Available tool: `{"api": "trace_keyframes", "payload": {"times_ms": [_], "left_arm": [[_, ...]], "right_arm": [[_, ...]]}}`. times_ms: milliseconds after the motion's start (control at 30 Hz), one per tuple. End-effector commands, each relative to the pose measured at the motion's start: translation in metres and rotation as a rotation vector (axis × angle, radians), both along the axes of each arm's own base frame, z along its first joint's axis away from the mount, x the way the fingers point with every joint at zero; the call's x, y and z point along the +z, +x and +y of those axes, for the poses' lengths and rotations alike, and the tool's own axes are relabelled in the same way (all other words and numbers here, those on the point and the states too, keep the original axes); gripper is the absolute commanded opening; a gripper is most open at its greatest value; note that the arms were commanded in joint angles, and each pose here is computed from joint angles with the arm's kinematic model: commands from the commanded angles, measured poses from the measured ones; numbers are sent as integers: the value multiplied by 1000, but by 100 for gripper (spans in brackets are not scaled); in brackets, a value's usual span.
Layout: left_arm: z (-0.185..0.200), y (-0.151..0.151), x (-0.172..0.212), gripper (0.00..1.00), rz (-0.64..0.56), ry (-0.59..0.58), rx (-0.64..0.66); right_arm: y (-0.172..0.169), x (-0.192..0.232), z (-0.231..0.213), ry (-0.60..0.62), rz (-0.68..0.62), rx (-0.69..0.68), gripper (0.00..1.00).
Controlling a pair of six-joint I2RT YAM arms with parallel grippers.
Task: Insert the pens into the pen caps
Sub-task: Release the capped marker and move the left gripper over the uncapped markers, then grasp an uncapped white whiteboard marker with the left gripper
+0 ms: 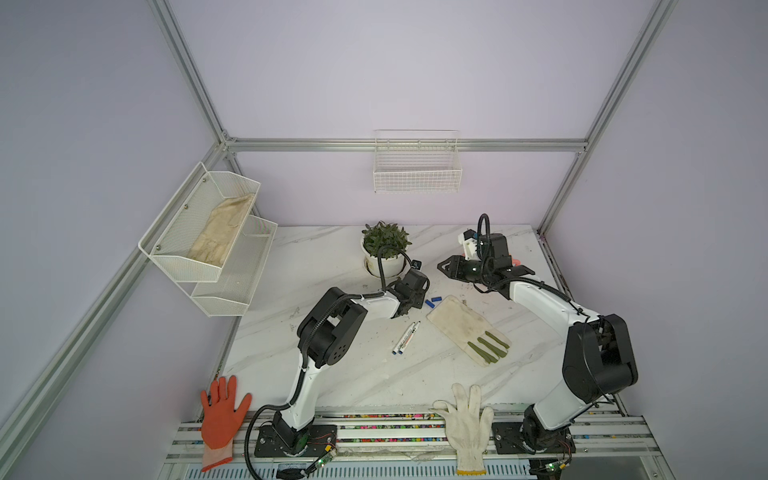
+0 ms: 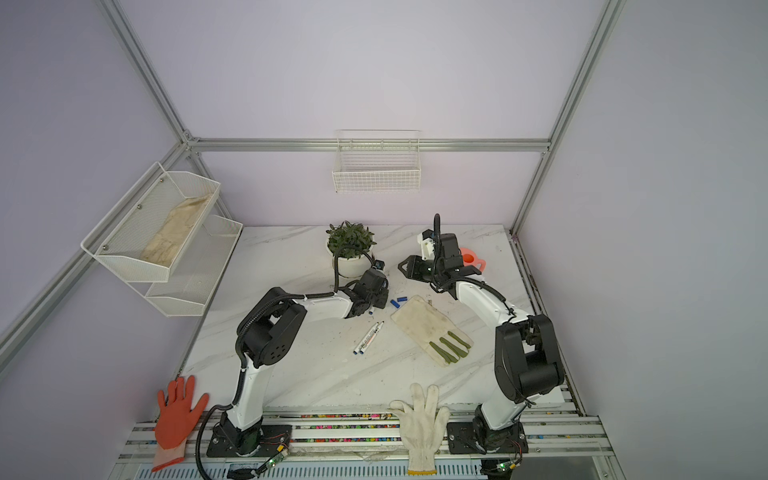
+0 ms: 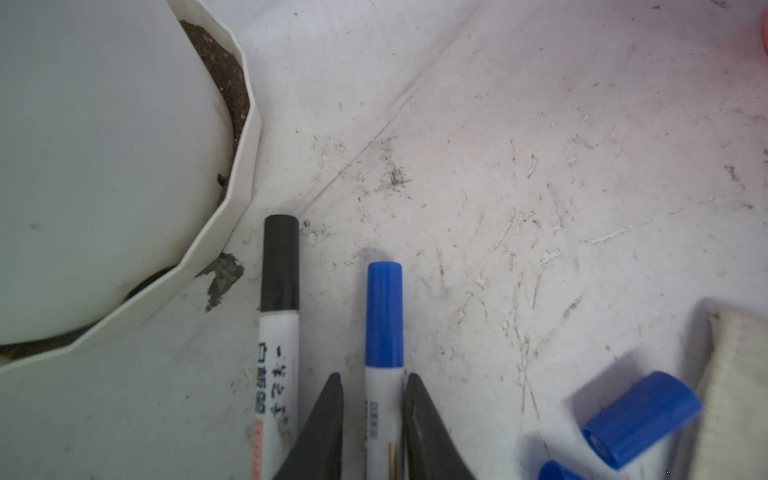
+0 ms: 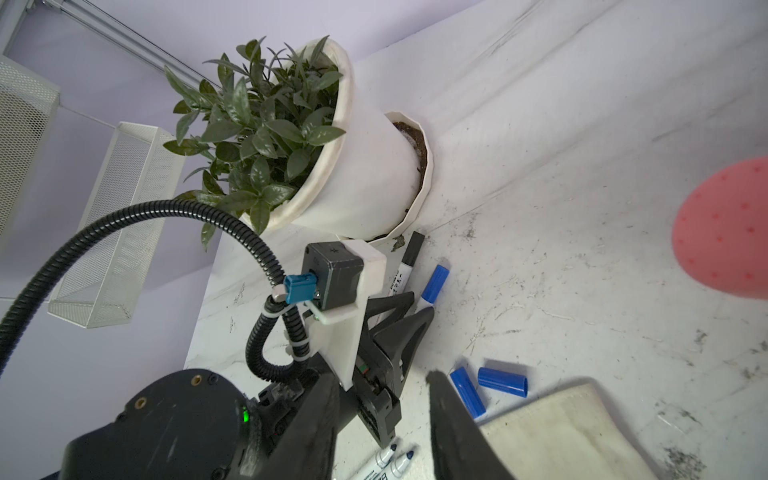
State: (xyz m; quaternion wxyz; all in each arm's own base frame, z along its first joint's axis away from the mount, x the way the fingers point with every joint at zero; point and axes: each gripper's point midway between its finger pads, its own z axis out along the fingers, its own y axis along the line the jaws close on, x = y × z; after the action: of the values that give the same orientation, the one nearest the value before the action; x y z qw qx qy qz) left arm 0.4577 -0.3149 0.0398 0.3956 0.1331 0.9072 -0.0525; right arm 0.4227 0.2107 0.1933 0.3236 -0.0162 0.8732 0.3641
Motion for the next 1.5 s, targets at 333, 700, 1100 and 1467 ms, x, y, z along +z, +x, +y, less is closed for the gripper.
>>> {"api": "trace_keyframes", "payload": {"times_ms": [333,700,1100,1467], "left_arm": [[-4,12,110,35,-175,-85,-2],[14,-93,93,37,-19,-158,-227],[19,-171,42,40,138,-74,-372],[30,-169,26,38,130,35,-303]], "right_arm": [[-4,0,-7,-5,0,-21,38],[-2,-7,-6,-12,18,-19,38],[-3,-10,-6,-10,27,-14,37],[-4,-5,-6,-11,19,-11,37]]}}
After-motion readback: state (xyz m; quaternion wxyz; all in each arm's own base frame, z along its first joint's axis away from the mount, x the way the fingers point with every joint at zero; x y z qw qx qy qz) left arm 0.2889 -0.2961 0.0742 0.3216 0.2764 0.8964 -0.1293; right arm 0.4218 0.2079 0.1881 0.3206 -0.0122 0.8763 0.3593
